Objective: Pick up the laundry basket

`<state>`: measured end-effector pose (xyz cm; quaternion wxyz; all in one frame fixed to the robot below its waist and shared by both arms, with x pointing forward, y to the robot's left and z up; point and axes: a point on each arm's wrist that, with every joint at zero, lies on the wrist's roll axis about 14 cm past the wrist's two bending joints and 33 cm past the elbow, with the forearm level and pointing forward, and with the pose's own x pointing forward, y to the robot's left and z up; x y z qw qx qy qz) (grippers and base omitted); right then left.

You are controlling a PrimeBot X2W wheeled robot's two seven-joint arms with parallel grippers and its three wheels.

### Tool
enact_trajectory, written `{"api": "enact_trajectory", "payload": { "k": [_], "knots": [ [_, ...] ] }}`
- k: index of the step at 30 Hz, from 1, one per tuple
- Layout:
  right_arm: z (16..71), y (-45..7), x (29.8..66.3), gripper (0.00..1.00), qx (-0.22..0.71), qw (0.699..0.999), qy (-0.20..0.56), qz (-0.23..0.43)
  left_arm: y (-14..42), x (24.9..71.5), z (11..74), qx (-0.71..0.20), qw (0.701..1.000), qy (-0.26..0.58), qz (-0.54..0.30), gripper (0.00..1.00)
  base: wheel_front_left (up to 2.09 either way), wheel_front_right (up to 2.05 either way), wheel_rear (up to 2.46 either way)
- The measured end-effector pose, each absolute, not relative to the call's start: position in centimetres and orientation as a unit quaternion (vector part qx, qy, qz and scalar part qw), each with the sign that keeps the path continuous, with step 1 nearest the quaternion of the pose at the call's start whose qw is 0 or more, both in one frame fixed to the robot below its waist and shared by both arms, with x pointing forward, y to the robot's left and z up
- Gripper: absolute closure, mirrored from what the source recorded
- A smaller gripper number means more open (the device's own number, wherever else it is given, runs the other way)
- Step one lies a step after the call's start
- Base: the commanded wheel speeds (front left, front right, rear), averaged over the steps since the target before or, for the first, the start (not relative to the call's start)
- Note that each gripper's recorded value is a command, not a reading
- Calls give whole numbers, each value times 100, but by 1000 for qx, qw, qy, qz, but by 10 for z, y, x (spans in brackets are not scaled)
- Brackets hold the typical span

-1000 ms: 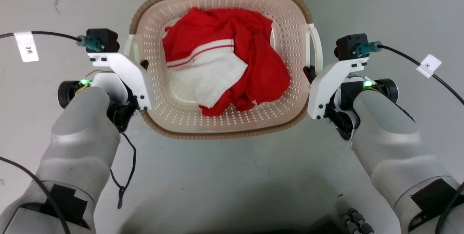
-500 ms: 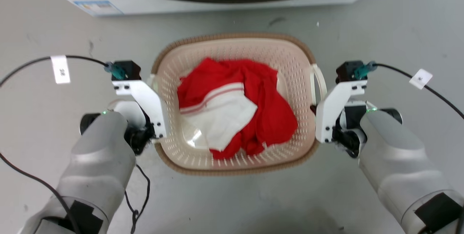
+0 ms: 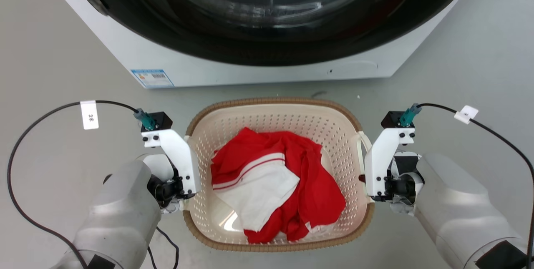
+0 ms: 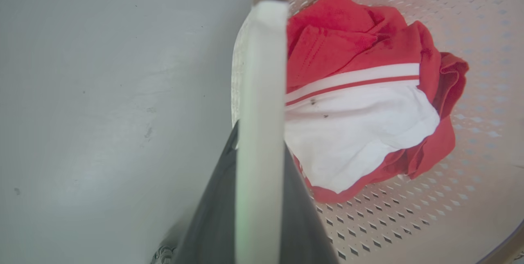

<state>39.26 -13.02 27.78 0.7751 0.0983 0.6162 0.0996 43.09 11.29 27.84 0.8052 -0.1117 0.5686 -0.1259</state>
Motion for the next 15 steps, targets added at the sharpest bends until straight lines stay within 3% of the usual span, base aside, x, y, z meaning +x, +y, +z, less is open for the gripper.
{"api": "enact_trajectory", "payload": {
  "k": [15],
  "knots": [
    [330, -131, 381, 100, 97, 774, 617, 104, 112, 409, 331, -119, 808, 562, -133, 100, 0, 0, 0]
  ]
}}
